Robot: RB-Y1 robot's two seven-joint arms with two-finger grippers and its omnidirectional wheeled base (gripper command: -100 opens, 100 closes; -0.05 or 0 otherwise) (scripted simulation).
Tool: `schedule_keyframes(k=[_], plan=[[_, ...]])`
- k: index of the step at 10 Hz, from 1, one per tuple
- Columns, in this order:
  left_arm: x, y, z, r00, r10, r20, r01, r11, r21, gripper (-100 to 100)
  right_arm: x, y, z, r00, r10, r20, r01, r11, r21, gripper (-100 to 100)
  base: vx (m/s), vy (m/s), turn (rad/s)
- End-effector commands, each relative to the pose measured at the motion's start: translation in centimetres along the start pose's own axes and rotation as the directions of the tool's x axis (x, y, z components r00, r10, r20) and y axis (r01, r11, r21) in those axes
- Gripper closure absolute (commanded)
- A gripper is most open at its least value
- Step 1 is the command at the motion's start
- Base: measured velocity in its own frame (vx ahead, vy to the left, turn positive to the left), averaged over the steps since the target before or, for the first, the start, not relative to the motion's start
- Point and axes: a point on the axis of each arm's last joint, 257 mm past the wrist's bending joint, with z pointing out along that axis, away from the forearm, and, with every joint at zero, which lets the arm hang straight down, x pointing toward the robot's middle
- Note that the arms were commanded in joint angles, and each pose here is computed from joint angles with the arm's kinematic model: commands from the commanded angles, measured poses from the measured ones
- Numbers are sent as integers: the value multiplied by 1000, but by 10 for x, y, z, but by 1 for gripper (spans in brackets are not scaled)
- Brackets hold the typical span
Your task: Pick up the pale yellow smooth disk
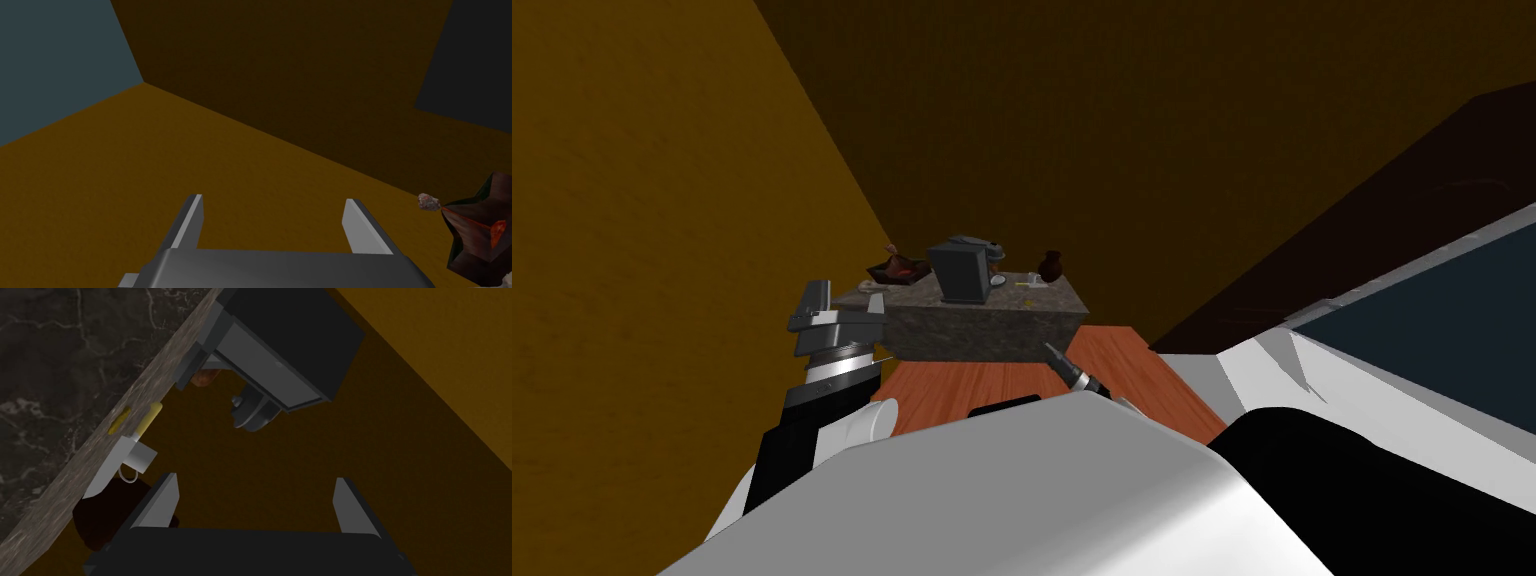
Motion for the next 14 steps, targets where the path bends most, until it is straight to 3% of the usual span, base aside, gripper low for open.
schedule_keyframes(k=[1, 2, 3, 4, 5, 6, 7, 8, 9, 11, 12, 13, 14], plan=[[0, 0, 0, 1000, 0, 0, 0, 1000, 0, 0, 25, -19, -16, 996, -25, -82, 28, 999, 43, -100, -40, 2, 109], [0, 0, 0, 1000, 0, 0, 0, 1000, 0, 0, 26, -21, -20, 994, -37, -102, 41, 998, 44, -100, -30, 3, 87], [0, 0, 0, 1000, 0, 0, 0, 1000, 0, 0, 45, -38, -37, 985, -50, -166, 64, 995, 79, -100, -26, 8, 149], [0, 0, 0, 1000, 0, 0, 0, 1000, 0, 0, 46, -40, -41, 980, -63, -188, 78, 994, 78, -100, -22, 5, 78], [0, 0, 0, 1000, 0, 0, 0, 1000, 0, 0, 63, -56, -61, 965, -73, -251, 103, 989, 109, -100, -18, 18, 177], [0, 0, 0, 1000, 0, 0, 0, 1000, 0, 0, 64, -60, -67, 957, -86, -276, 120, 987, 109, -100, -9, 13, 84], [0, 0, 0, 1000, 0, 0, 0, 1000, 0, 0, 80, -77, -89, 937, -93, -338, 147, 979, 139, -100, -1, 22, 178], [0, 0, 0, 1000, 0, 0, 0, 1000, 0, 0, 79, -80, -95, 926, -106, -363, 165, 977, 136, -100, 2, 16, 78], [0, 0, 0, 1000, 0, 0, 0, 1000, 0, 0, 92, -96, -119, 901, -108, -421, 192, 968, 163, -100, 14, 28, 168], [0, 0, 0, 1000, 0, 0, 0, 1000, 0, 0, 90, -100, -126, 883, -124, -452, 216, 964, 157, -100, 10, 14, 35], [0, 0, 0, 1000, 0, 0, 0, 1000, 0, 0, 100, -117, -155, 847, -128, -517, 252, 951, 178, -100, 15, 25, 223], [0, 0, 0, 1000, 0, 0, 0, 1000, 0, 0, 98, -120, -160, 832, -138, -537, 268, 948, 172, -100, 22, 19, 91], [0, 0, 0, 1000, 0, 0, 0, 1000, 0, 0, 104, -132, -186, 793, -142, -593, 302, 937, 179, -100, 34, 38, 140]])
